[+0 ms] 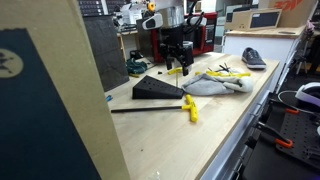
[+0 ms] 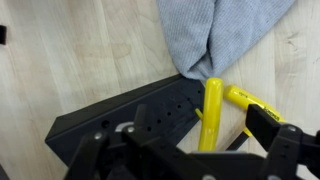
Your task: Remove the yellow object from the black platform and then put it on the pile of yellow objects on the right
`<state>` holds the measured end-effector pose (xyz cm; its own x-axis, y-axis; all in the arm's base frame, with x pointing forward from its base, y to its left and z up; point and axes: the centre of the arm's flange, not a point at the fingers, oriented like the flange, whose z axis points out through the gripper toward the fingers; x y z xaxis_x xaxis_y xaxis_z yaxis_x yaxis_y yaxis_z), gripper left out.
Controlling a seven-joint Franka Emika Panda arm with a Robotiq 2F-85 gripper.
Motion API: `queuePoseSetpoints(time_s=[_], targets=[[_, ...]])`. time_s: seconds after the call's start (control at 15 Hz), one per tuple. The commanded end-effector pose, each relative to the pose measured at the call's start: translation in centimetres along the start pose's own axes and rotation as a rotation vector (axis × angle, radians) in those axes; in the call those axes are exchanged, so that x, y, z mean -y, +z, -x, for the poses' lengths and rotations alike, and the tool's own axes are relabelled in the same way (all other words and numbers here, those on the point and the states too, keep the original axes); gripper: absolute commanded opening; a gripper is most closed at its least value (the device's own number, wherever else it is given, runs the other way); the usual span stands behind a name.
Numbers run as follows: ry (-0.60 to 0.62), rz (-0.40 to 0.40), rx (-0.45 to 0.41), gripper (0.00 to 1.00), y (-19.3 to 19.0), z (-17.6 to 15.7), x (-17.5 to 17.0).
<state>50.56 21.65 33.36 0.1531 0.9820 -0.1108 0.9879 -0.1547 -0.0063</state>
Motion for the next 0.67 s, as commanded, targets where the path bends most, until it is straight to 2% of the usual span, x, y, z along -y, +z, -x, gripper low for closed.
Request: queuePoseSetpoints(time_s=[0.0, 0.6], targets=[[0.047, 0.047, 0.005, 0.74, 0.65, -0.44, -0.31], [0.064, 0.076, -0.01, 0.05, 0.3, -0.48, -0.1]])
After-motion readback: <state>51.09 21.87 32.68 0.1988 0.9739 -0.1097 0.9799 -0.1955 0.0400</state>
